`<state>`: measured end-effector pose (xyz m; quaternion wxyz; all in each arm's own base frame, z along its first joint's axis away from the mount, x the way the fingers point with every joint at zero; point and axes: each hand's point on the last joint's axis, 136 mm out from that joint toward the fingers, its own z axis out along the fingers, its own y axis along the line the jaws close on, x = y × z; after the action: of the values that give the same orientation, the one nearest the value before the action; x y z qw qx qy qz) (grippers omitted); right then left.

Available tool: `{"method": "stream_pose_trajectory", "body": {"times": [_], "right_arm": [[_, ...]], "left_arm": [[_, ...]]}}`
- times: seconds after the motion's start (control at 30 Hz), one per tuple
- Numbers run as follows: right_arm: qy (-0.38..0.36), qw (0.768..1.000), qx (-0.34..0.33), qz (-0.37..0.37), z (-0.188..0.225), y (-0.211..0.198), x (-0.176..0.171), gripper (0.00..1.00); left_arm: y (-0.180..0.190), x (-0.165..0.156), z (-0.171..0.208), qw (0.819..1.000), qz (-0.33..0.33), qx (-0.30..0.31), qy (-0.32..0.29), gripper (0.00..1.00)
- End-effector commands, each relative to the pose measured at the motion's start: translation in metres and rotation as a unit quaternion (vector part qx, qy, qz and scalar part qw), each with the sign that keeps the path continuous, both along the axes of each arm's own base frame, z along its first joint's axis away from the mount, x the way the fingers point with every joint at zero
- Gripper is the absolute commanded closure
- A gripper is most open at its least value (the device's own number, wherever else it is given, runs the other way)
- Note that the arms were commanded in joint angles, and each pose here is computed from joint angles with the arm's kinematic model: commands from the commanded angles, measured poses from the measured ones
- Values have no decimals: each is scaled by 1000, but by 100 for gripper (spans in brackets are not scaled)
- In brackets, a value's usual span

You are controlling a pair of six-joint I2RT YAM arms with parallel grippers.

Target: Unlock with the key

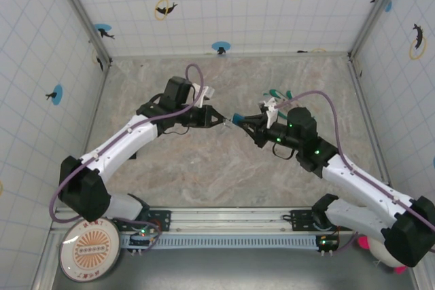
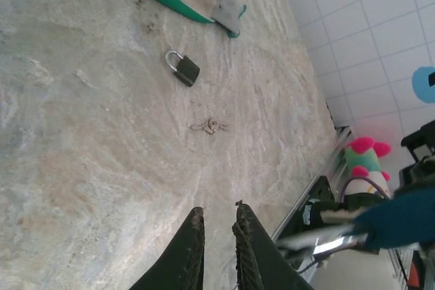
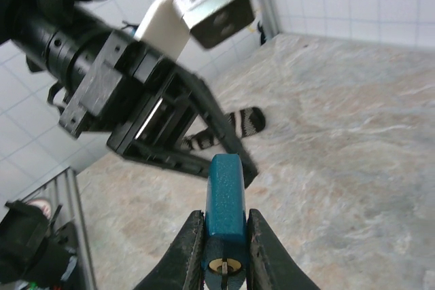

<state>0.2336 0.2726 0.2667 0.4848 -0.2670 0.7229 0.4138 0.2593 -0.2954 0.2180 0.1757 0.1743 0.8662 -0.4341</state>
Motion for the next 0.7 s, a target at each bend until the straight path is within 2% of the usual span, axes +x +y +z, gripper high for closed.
{"method": "stream_pose_trajectory", "body": {"times": [0.0, 0.03, 0.13, 0.23, 0.47, 0.67], "right_arm": [[-43, 998, 35, -43, 24, -9, 12, 100], [-40, 997, 33, -49, 22, -10, 14, 100], [-23, 997, 31, -63, 13, -12, 19, 100], [-7, 997, 33, -68, 6, -11, 21, 100], [33, 990, 62, -121, -12, -16, 41, 100], [89, 982, 100, -131, -37, -2, 57, 100]], "left_arm": [[-3, -12, -3, 1000, -26, -3, 3, 83], [-3, -11, -2, 1000, -20, -1, -1, 82], [4, -1, -2, 1000, 18, 10, -10, 71], [15, 11, 1, 998, 64, 16, -23, 66], [54, 27, 20, 980, 187, 15, -62, 57], [58, 23, 50, 975, 200, -26, -93, 53]]}}
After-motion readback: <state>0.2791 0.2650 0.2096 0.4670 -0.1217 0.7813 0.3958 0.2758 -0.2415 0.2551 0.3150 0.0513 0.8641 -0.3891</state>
